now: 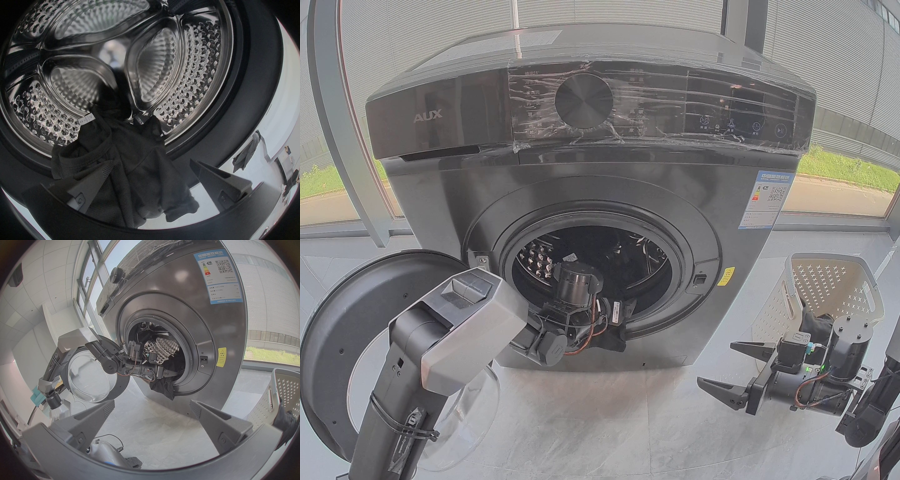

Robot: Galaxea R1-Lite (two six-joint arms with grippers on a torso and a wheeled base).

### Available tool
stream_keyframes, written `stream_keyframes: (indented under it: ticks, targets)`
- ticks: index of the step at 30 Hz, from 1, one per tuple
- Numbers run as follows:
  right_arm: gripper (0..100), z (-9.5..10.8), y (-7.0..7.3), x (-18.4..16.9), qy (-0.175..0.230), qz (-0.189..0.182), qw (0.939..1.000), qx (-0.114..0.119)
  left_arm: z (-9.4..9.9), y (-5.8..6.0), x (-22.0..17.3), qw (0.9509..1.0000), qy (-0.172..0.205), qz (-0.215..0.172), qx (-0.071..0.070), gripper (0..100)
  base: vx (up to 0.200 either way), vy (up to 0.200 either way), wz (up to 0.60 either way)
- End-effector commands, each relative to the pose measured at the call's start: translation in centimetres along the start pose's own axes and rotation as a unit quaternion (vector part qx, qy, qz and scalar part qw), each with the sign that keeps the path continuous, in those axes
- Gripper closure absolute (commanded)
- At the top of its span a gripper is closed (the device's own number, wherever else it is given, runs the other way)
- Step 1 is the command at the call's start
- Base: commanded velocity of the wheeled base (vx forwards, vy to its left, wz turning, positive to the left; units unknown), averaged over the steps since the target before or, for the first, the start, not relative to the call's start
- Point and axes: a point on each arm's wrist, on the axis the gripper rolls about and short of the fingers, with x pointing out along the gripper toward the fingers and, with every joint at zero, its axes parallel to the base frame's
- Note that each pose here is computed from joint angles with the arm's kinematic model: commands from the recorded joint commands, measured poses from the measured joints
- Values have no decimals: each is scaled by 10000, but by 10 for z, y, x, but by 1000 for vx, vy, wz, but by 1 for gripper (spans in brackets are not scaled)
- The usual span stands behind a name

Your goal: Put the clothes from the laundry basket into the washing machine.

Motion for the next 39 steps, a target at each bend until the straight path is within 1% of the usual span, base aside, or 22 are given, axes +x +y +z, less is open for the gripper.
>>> stream_keyframes:
  ticks: [1,2,3,4,6,7,13,15,17,18,19,20,21,22,23,25,26,30,32,37,39]
  targets:
    - [0,0,0,0,1,-4,10000,10,-17,6,8,9998,147,63,68,0,0,0,0]
    - [0,0,0,0,1,-4,10000,10,-17,6,8,9998,147,63,68,0,0,0,0]
    - [0,0,0,0,-13,-3,10000,6,-19,12,9,9998,165,122,63,0,0,0,0]
    - [0,0,0,0,-13,-3,10000,6,-19,15,10,9997,170,152,63,0,0,0,0]
    - [0,0,0,0,-13,-3,10000,6,-19,16,10,9997,162,165,65,0,0,0,0]
    - [0,0,0,0,-13,-3,10000,6,-18,17,10,9997,154,171,61,100,0,0,0]
    - [0,1,0,0,-33,13,10000,-12,-13,16,15,9998,-13,208,19,100,0,0,0]
    - [0,1,0,0,-33,13,10000,-4,-4,15,17,9996,-198,210,-26,100,0,0,0]
    - [0,2,0,0,-41,14,10000,-7,7,15,21,9985,-433,322,-66,100,0,0,0]
    - [0,2,0,0,-41,14,10000,-7,17,16,23,9971,-629,421,-116,100,0,0,0]
    - [0,2,0,0,-41,14,10000,-7,30,18,26,9942,-917,519,-214,100,0,0,0]
    - [0,2,0,0,-41,14,10000,-7,34,19,27,9931,-1013,543,-251,100,0,0,0]
    - [0,1,0,0,-33,13,10000,-4,49,20,30,9884,-1338,615,-371,100,0,0,0]
    - [0,1,0,0,-33,13,10000,-4,56,21,32,9854,-1505,674,-417,100,0,0,0]
    - [0,1,0,0,-33,13,10000,-4,66,25,34,9809,-1720,771,-471,100,0,0,0]
    - [0,1,0,0,-33,13,10000,-4,62,31,38,9799,-1734,861,-480,100,0,0,0]
    - [0,1,0,0,-26,13,10000,-2,64,34,38,9793,-1758,882,-479,100,0,0,0]
    - [0,1,0,0,-21,-2,10000,4,61,38,39,9787,-1776,909,-487,100,0,0,0]
    - [0,0,0,0,1,-4,10000,10,61,41,40,9776,-1817,941,-498,100,0,0,0]
    - [0,-1,0,0,17,3,10000,13,60,43,40,9773,-1825,957,-494,100,0,0,0]
    - [0,-1,0,-1,23,-5,10000,17,62,41,39,9772,-1839,938,-501,100,0,0,0]
